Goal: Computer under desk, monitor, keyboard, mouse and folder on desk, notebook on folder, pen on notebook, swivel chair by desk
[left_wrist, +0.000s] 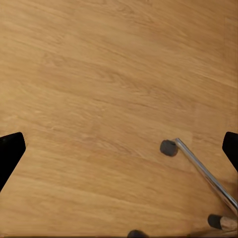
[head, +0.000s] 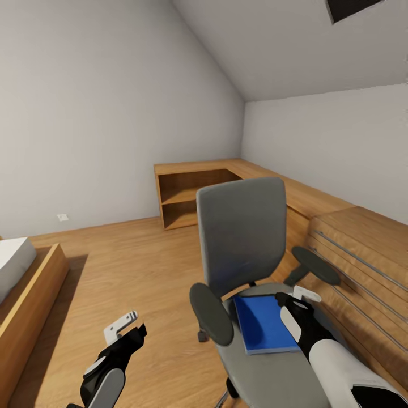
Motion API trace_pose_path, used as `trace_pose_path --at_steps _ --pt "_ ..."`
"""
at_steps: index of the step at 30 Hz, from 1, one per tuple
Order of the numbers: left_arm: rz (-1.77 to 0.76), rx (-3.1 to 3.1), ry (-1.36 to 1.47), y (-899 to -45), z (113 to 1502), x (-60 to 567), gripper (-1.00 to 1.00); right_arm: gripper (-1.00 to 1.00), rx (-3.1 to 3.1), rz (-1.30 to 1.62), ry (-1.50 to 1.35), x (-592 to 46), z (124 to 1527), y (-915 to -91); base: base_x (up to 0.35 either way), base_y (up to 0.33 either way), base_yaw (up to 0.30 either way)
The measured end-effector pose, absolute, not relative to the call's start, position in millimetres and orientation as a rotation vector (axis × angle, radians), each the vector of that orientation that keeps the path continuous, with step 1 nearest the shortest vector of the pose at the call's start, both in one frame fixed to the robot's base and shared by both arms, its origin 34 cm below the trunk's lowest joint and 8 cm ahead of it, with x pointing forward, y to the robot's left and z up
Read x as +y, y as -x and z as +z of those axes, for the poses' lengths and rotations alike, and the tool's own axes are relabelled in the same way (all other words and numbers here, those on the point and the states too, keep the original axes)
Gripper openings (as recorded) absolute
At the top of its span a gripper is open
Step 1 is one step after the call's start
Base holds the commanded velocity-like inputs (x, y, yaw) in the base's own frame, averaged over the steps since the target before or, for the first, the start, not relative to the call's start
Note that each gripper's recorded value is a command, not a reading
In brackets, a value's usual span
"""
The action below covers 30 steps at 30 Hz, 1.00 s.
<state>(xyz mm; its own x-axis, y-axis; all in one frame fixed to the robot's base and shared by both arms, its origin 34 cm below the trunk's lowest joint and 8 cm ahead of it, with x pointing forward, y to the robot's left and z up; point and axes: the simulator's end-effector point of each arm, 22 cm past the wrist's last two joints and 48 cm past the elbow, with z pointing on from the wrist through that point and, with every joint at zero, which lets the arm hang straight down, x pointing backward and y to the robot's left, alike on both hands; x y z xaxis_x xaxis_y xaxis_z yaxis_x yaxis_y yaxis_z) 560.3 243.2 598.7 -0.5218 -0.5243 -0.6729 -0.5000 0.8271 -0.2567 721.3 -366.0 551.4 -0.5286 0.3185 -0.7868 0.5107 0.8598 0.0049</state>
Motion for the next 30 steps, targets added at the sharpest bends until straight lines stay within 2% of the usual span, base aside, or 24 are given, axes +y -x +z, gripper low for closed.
trace_pose_path --at_steps 12,18,24,30 --pt "-0.038 2.216 0.743 -560.2 598.7 243.0 1.00 1.00 2.168 -0.286 -0.598 -366.4 552.1 -721.5 -0.029 -0.002 0.000" --pt "-0.039 2.217 0.744 -560.2 598.1 242.9 1.00 1.00 2.171 -0.288 -0.600 -366.9 550.7 -720.8 -0.233 0.000 0.000" --pt "-0.039 2.217 0.744 -560.1 598.4 242.9 1.00 1.00 2.172 -0.288 -0.599 -366.9 550.9 -720.5 -0.060 0.000 0.000" --pt "-0.039 2.217 0.744 -560.2 598.0 242.9 1.00 1.00 2.173 -0.290 -0.600 -367.3 549.7 -720.0 -0.270 0.000 0.000"
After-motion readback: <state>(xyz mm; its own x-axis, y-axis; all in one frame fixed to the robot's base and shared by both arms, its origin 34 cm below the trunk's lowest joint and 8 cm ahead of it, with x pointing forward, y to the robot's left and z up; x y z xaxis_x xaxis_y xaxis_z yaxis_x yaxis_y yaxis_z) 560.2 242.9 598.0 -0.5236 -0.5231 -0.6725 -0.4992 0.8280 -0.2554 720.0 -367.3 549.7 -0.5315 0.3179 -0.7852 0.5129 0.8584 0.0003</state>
